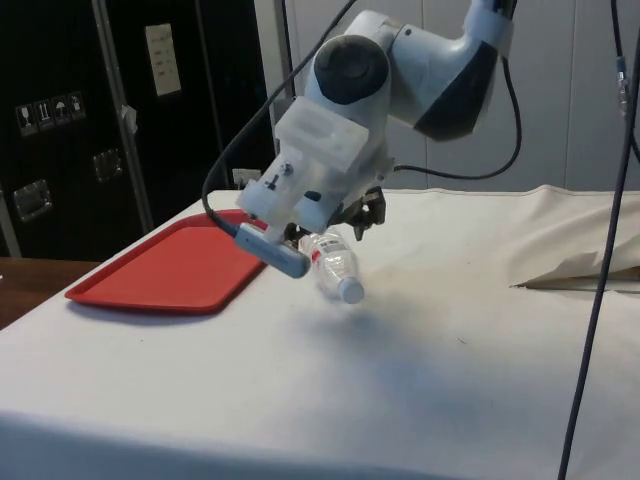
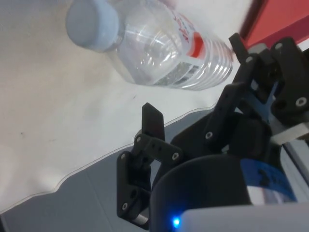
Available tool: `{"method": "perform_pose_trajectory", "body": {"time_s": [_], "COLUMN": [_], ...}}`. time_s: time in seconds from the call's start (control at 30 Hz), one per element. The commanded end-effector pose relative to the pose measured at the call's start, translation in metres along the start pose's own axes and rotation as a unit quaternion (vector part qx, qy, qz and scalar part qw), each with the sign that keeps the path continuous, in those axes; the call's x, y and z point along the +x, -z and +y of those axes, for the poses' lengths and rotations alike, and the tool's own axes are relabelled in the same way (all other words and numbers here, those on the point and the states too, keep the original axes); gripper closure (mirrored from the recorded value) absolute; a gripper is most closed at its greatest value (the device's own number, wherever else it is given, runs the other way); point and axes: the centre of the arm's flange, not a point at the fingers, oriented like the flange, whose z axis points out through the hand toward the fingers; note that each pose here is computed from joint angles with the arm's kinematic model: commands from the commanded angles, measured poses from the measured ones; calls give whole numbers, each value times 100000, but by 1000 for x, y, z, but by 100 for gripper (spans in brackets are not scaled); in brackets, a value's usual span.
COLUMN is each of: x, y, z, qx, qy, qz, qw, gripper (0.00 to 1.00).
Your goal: Place the bottle upright on the tray.
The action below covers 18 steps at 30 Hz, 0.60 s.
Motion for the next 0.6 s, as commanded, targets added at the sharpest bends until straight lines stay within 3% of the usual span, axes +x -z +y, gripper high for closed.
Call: {"method": "perform_pose_trajectory", "body": {"time_s": [0.0, 0.23, 0.27, 0.3, 0.57], "x": [2, 15, 14, 17, 31], "y": [2, 1, 0, 1, -3], "z": [3, 8, 5, 8, 0], "qx": [-802, -2067, -1237, -2272, -2964], "qy": [169, 1154, 1231, 1205, 1530], "qz": [-655, -1712, -1053, -1868, -3246], "qw": [99994, 99957, 99979, 99949, 99892], "gripper": [0, 0, 0, 0, 0]}}
